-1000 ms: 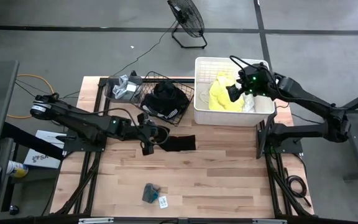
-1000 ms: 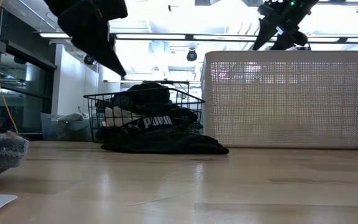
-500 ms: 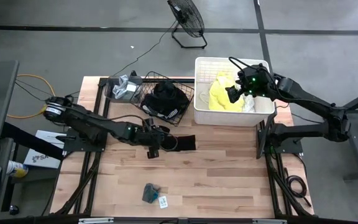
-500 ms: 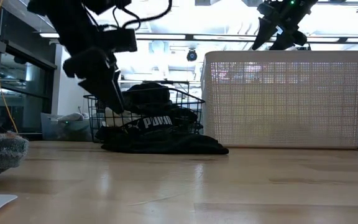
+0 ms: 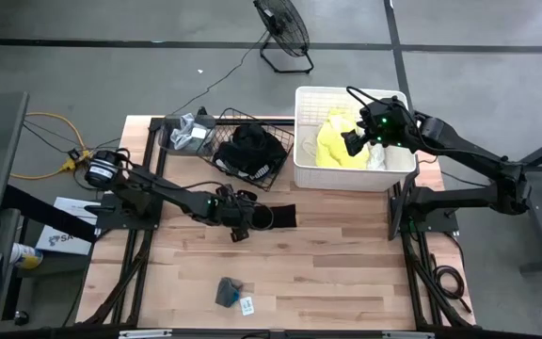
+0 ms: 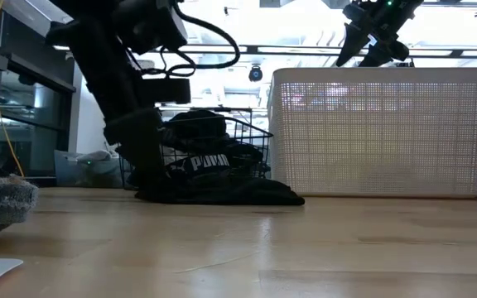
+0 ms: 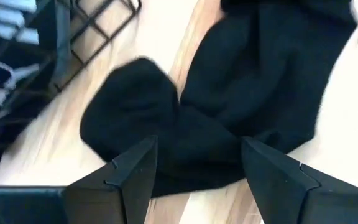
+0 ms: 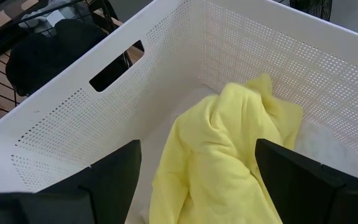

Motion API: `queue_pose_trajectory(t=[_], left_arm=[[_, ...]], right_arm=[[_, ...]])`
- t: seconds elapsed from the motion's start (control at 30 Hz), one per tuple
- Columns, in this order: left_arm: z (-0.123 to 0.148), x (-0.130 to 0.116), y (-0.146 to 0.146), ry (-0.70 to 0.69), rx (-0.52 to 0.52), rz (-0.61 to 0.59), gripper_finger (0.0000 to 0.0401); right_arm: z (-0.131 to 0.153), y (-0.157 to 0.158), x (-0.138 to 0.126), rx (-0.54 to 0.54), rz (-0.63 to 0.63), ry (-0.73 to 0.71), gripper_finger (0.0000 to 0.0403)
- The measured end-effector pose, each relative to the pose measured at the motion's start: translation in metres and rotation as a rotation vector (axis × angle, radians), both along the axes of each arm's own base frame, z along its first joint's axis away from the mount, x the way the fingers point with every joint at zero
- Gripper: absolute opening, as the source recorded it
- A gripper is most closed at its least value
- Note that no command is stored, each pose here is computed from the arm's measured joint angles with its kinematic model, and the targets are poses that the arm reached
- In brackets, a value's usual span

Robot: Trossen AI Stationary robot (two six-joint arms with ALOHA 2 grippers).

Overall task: Pick & Place Cloths
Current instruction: Put the black sock into the black bin

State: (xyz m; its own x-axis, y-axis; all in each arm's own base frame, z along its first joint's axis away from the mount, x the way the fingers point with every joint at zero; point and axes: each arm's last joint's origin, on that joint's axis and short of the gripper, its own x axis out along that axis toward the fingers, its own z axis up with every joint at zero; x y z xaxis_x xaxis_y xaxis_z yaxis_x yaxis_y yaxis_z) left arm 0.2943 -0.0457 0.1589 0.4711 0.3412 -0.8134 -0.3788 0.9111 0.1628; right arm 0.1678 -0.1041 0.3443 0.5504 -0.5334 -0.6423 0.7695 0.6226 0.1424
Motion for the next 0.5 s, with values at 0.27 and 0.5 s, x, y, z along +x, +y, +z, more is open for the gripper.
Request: queue_pose_trajectory(t=[0.27, 0.5], left_arm=[[-0.014, 0.005, 0.002, 0.008, 0.006, 0.046, 0.0225], [-0.024, 0.011, 0.016, 0.010, -0.074, 0.140, 0.0222]], right_arm=[[0.000, 0.000, 0.000, 0.001, 0.000, 0.001, 0.0307], [0.000, 0.000, 0.000, 0.003, 0.000, 0.005, 0.0307]])
